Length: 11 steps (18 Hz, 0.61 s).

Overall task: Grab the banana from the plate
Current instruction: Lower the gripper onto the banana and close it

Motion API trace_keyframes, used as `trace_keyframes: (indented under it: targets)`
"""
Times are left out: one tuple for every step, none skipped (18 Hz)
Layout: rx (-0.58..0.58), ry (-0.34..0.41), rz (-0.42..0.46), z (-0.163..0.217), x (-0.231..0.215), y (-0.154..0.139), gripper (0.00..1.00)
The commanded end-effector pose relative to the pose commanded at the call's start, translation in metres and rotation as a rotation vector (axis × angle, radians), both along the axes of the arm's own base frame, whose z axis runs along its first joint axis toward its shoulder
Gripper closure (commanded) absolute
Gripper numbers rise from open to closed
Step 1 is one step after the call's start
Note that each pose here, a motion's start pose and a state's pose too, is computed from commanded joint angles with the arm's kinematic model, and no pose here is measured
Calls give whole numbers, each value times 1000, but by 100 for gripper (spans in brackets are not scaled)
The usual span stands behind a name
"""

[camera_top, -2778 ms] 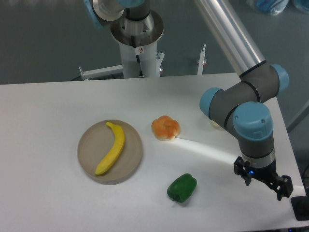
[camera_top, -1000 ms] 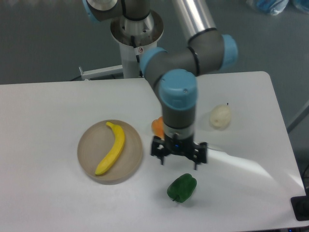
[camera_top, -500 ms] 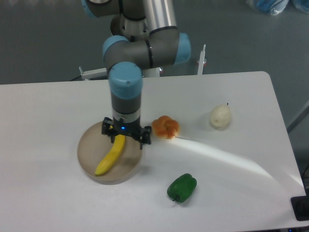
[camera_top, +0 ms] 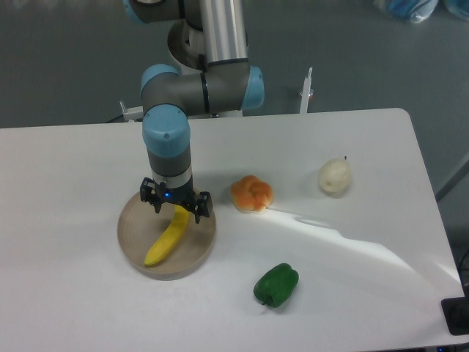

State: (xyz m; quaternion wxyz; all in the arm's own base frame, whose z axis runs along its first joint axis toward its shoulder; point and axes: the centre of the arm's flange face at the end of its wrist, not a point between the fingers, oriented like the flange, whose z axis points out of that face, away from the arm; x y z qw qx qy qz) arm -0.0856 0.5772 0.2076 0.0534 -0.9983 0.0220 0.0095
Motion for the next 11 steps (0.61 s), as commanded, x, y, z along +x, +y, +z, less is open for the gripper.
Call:
trace_keyframes:
  targets:
    - [-3, 12, -5, -6, 0, 3, 0]
    - [-6, 16, -7, -7, 0, 5, 0]
    - [-11, 15, -12, -10, 0, 5, 0]
    - [-12, 15, -20, -11, 0, 5, 0]
    - [-14, 15, -26, -12, 1, 5, 0]
    - [-15, 14, -27, -13, 1, 5, 0]
    - [-17, 14, -27, -13, 1, 5, 0]
    - [-17, 14, -30, -13, 3, 5, 0]
    - [-20, 16, -32, -15, 3, 5, 0]
    - [-24, 17, -32, -17, 3, 6, 7]
    - [-26, 17, -32, -18, 3, 5, 17]
